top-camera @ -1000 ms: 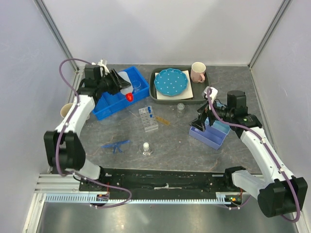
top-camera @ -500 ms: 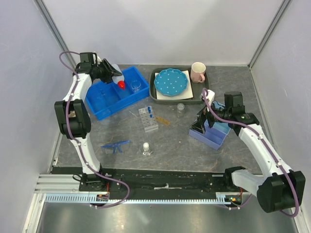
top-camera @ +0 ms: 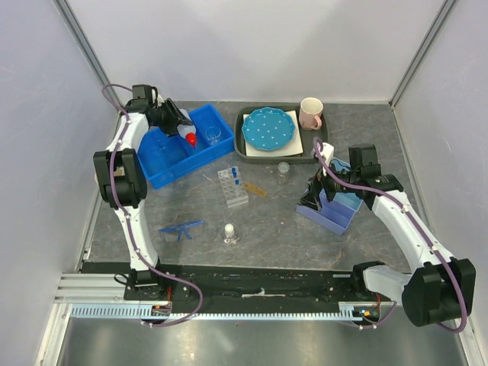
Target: Organize the chemistry lab equipment
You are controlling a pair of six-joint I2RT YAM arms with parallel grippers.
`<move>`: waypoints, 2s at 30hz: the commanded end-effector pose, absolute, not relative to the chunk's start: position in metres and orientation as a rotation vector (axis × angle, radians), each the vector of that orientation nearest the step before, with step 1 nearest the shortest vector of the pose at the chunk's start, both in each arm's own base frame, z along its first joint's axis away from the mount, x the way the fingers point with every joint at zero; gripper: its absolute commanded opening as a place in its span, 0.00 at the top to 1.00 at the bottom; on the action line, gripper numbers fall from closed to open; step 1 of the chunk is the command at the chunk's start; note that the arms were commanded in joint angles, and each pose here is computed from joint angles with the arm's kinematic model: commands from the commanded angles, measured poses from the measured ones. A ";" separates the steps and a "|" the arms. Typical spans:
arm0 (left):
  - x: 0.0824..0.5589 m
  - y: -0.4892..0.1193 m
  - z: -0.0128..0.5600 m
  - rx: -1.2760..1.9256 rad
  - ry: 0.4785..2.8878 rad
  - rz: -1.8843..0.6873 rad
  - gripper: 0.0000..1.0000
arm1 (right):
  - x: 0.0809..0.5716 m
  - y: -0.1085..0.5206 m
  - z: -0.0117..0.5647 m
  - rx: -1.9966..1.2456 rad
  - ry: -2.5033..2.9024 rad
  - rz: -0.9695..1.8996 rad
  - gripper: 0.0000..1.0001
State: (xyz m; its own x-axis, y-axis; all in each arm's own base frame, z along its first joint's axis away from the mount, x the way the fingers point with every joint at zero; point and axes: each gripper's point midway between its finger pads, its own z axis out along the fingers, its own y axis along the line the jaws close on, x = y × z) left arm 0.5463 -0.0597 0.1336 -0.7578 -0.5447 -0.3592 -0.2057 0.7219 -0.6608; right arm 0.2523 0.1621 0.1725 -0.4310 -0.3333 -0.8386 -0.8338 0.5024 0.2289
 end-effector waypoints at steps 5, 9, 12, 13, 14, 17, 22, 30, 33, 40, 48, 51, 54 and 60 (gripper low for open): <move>0.552 -0.055 0.140 -0.522 2.382 -0.777 0.31 | 0.258 0.165 0.179 -0.990 1.953 0.849 0.02; 0.554 -0.053 0.158 -0.490 2.359 -0.762 0.24 | 0.258 0.164 0.177 -0.994 1.957 0.849 0.02; 0.553 -0.053 0.170 -0.454 2.347 -0.757 0.22 | 0.259 0.162 0.176 -0.989 1.963 0.847 0.02; 0.552 -0.054 0.176 -0.443 2.340 -0.756 0.22 | 0.259 0.163 0.176 -0.994 1.960 0.851 0.02; 0.550 -0.054 0.186 -0.426 2.324 -0.759 0.22 | 0.258 0.162 0.177 -0.995 1.959 0.853 0.02; 0.542 -0.054 0.205 -0.372 2.294 -0.744 0.22 | 0.256 0.162 0.178 -1.009 1.942 0.857 0.02; 0.488 -0.061 0.249 -0.259 2.150 -0.726 0.22 | 0.246 0.162 0.189 -1.077 1.840 0.847 0.02; 0.370 -0.063 0.254 -0.092 1.988 -0.626 0.13 | 0.230 0.168 0.201 -1.157 1.665 0.851 0.02; 0.328 -0.061 0.260 -0.081 1.893 -0.582 0.00 | 0.237 0.167 0.204 -1.146 1.665 0.817 0.02; 0.268 -0.063 0.260 -0.052 1.760 -0.546 0.00 | 0.254 0.162 0.218 -1.212 1.671 0.715 0.02; 0.251 -0.078 0.242 0.000 1.823 -0.636 0.03 | 0.294 0.178 0.209 -1.194 1.793 0.538 0.02; 0.249 -0.079 0.240 0.004 1.841 -0.636 0.03 | 0.306 0.192 0.198 -1.211 1.858 0.484 0.02; 0.246 -0.079 0.237 0.000 1.849 -0.638 0.04 | 0.318 0.195 0.190 -1.190 1.914 0.484 0.02; 0.241 -0.085 0.230 0.006 1.866 -0.683 0.04 | 0.329 0.192 0.173 -1.161 2.000 0.459 0.02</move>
State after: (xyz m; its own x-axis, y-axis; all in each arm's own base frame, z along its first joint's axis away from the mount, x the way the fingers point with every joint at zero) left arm 0.2456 -0.0786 0.2304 -0.3991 -0.3388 -0.8520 0.2704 0.8444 -0.4624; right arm 0.3106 0.1952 0.1612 -0.2870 -0.5876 -0.7565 -0.8841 0.4665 -0.0269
